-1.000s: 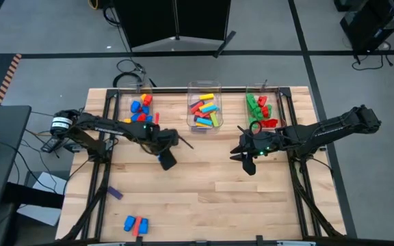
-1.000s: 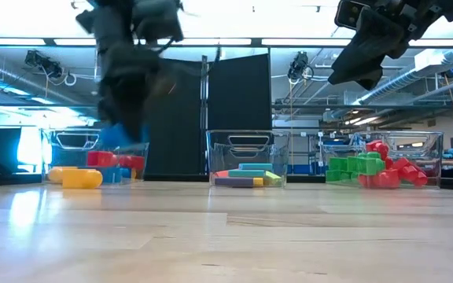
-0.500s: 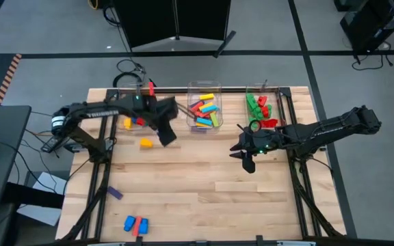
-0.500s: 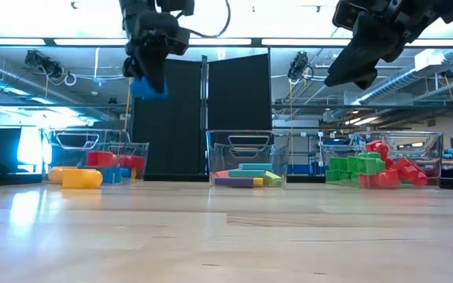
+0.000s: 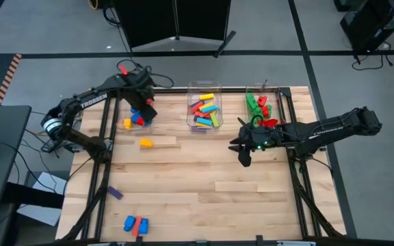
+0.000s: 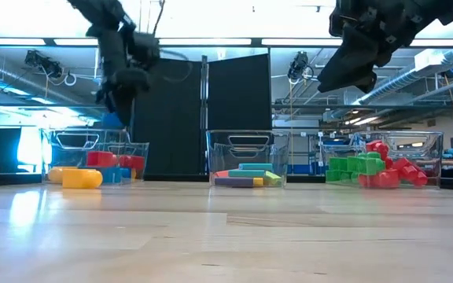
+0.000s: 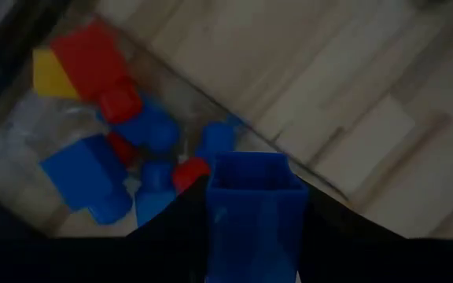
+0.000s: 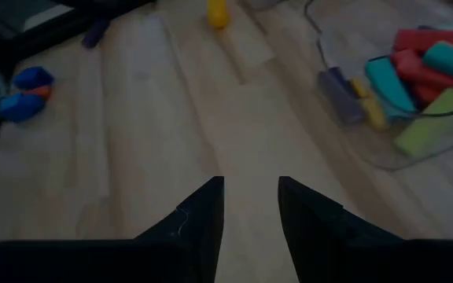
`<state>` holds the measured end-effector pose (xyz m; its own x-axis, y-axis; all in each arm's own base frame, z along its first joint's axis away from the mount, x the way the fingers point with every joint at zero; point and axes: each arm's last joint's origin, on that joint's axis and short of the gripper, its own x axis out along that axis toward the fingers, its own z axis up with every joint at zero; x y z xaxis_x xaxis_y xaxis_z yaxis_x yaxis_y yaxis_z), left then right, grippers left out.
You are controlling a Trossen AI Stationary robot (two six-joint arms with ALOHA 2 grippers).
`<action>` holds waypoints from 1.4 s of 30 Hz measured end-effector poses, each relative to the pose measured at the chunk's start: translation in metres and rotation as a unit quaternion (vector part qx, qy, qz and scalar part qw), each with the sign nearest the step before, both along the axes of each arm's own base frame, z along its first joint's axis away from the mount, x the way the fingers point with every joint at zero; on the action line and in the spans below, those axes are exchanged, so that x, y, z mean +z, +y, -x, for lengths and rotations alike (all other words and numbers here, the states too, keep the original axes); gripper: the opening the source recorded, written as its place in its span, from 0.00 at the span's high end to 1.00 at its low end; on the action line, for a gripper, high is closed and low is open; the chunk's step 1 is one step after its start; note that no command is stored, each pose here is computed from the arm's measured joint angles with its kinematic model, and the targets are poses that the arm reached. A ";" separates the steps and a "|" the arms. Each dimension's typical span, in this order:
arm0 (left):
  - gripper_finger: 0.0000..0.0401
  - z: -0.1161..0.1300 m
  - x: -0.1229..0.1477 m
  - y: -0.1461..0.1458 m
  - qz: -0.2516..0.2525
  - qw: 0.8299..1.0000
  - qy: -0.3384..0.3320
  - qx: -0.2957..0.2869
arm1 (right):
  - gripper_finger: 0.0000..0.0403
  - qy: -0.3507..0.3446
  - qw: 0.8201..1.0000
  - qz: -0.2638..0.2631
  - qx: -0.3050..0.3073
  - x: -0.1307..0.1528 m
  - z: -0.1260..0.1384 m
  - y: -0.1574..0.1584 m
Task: Sort blocks by size
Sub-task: Put the blue 2 stud game piece into the right transparent bin, then put the purple block into the middle transparent bin
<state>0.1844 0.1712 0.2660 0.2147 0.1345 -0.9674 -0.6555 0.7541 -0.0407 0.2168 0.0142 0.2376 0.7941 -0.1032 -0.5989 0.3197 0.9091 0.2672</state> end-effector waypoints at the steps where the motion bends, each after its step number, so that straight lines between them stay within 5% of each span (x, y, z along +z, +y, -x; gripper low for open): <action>1: 0.66 0.006 -0.006 0.004 0.008 1.000 0.000 0.013 | 0.67 -0.001 1.000 0.004 -0.005 0.000 0.000 0.000; 8: 0.66 0.025 -0.036 0.011 0.033 0.996 0.012 0.078 | 0.67 -0.009 0.999 0.017 -0.050 0.001 0.000 -0.003; 15: 0.66 0.039 -0.046 0.020 -0.011 0.991 0.059 0.118 | 0.67 -0.012 0.997 0.030 -0.068 0.001 0.000 -0.004; 23: 0.64 0.053 -0.065 0.025 0.020 0.987 0.065 0.145 | 0.67 -0.034 0.995 0.036 -0.081 0.005 -0.002 -0.005; 42: 0.33 0.048 -0.054 0.031 0.002 0.990 0.046 0.130 | 0.67 -0.034 0.995 0.038 -0.090 0.005 -0.002 -0.009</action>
